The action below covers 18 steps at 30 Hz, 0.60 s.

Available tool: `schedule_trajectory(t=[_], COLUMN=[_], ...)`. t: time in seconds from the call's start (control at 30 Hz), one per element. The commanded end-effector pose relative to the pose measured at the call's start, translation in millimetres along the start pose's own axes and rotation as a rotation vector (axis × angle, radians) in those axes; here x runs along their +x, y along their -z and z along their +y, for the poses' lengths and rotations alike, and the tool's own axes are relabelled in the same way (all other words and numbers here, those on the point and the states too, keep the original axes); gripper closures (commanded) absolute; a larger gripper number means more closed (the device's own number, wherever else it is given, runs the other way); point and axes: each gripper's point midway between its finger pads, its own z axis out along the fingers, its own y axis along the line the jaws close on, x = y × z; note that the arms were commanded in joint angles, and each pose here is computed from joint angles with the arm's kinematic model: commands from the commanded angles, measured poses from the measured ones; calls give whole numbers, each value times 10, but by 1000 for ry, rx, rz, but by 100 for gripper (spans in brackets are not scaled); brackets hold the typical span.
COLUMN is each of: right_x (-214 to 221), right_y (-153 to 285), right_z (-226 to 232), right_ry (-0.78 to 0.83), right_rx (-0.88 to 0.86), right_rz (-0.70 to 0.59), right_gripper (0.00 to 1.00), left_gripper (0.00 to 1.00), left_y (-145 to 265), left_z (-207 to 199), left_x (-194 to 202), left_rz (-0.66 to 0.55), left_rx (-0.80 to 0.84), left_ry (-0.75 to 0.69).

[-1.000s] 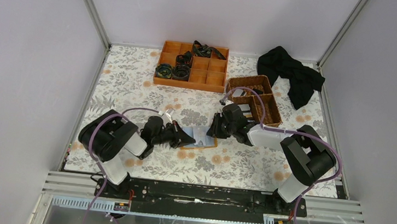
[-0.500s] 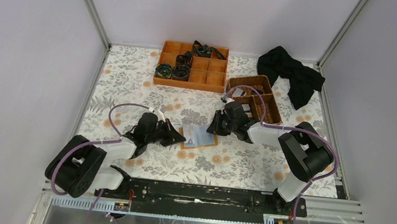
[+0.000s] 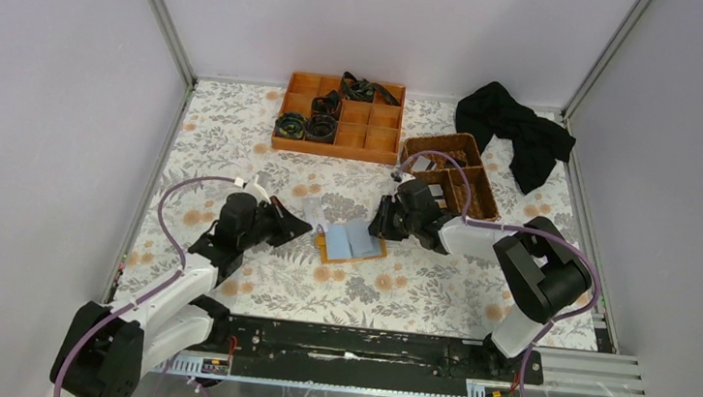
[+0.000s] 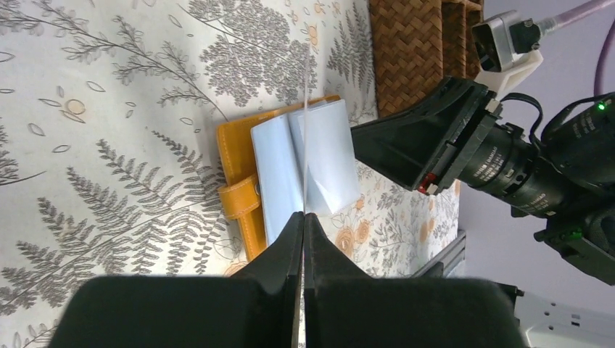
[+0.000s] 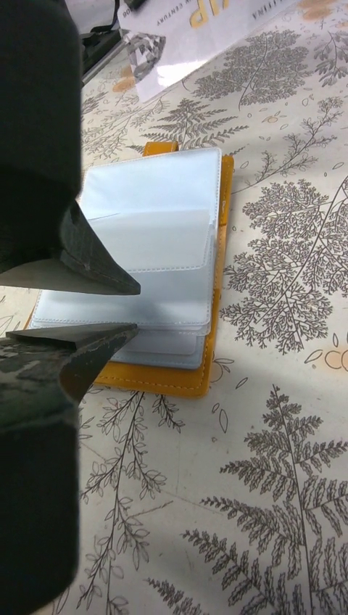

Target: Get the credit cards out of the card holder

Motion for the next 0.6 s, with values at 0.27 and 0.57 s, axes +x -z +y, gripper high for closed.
schedule_trajectory(t=[0.27, 0.57], right_x=[-487, -578], right_y=[832, 1342], right_z=[56, 931], right_ry=[129, 202], right_rx=[46, -432], right_rz=[-304, -453], right_gripper=[64, 30], left_gripper=[100, 100], left_y=[84, 363], left_z=[-688, -1209], left_x=[-173, -143], left_rz=[-80, -71], left_rx=[388, 691], left_ry=[-115, -219])
